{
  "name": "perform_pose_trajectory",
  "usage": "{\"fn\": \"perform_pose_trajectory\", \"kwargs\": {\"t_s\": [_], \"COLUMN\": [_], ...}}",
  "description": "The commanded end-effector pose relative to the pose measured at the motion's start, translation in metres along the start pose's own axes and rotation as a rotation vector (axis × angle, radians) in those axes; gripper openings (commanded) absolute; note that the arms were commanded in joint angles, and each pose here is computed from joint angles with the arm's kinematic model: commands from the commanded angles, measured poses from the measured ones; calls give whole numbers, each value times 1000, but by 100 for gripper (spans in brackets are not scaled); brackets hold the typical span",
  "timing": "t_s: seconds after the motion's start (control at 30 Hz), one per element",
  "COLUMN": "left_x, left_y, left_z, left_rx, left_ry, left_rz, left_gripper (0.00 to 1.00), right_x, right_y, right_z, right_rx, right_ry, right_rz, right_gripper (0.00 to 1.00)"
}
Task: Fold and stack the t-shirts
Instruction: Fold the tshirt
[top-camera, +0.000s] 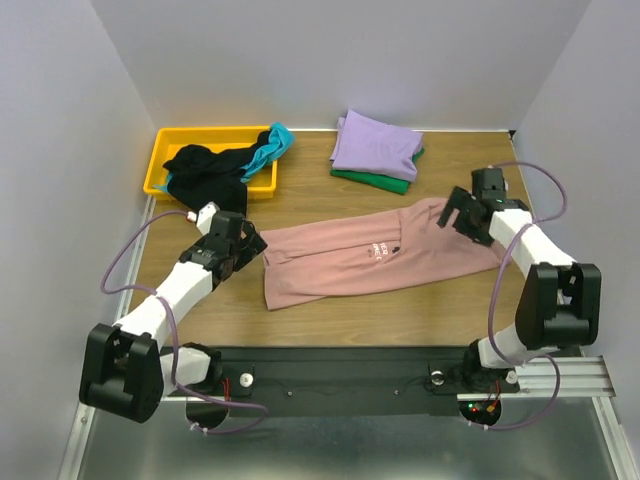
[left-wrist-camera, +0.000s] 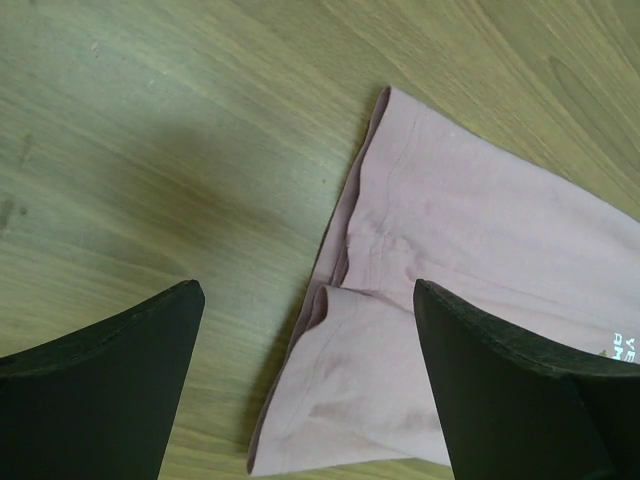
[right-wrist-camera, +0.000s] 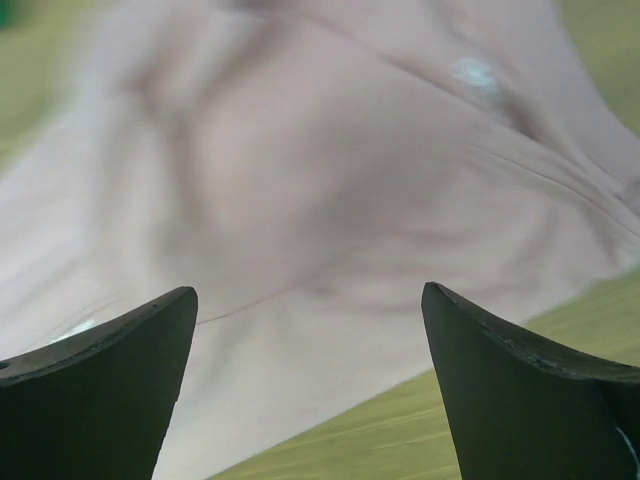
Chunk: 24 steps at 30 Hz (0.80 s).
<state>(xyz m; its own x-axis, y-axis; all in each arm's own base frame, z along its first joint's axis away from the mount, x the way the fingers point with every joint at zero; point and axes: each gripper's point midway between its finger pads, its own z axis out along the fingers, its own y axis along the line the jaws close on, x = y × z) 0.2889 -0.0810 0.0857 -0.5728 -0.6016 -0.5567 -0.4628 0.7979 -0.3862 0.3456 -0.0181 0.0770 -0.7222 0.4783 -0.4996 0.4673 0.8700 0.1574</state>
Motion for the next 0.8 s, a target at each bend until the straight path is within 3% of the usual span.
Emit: {"fn": "perform_pose_trajectory", "kwargs": {"t_s": [0.0,0.17,0.3,0.33,0.4,0.53,0.63,0.67,0.7,0.77], "left_x": [-20,-25,-15,-15,-8,-1,2,2,4,9], "left_y": [-14,-34,-41,-45,-49,-49,-48,-48,-48,-47], "left_z": [11,34,55,57,62,66,69,70,72,75], "left_rx": [43,133,164,179,206,222,220,221,225,226], "left_ry": [-39,-3,67,69,98,119,127,128,132,150], "left_rz": [33,62,78,80,93,96,104,104,102,100], "left_gripper": [98,98,91,88,81,77,77,75,65,55], "right_x": [-5,95,216,227,278,301,277,269,254,238], "right_y": [101,199,274,298,324,337,327,322,311,300], "right_z": [-67,-100,-135,-149,-141,-144,-140,-140,-140,-137], "right_rx": [-188,-351,-506,-547,-557,-573,-485,-468,-450,-441], "right_ry": [-145,-124,-83,-108,-86,-75,-166,-178,-187,-167], "right_rz": [-272,-551,-841,-870,-998,-995,-900,-842,-797,-724], "right_gripper": [100,100,100,100,100,100,100,100,100,100]}}
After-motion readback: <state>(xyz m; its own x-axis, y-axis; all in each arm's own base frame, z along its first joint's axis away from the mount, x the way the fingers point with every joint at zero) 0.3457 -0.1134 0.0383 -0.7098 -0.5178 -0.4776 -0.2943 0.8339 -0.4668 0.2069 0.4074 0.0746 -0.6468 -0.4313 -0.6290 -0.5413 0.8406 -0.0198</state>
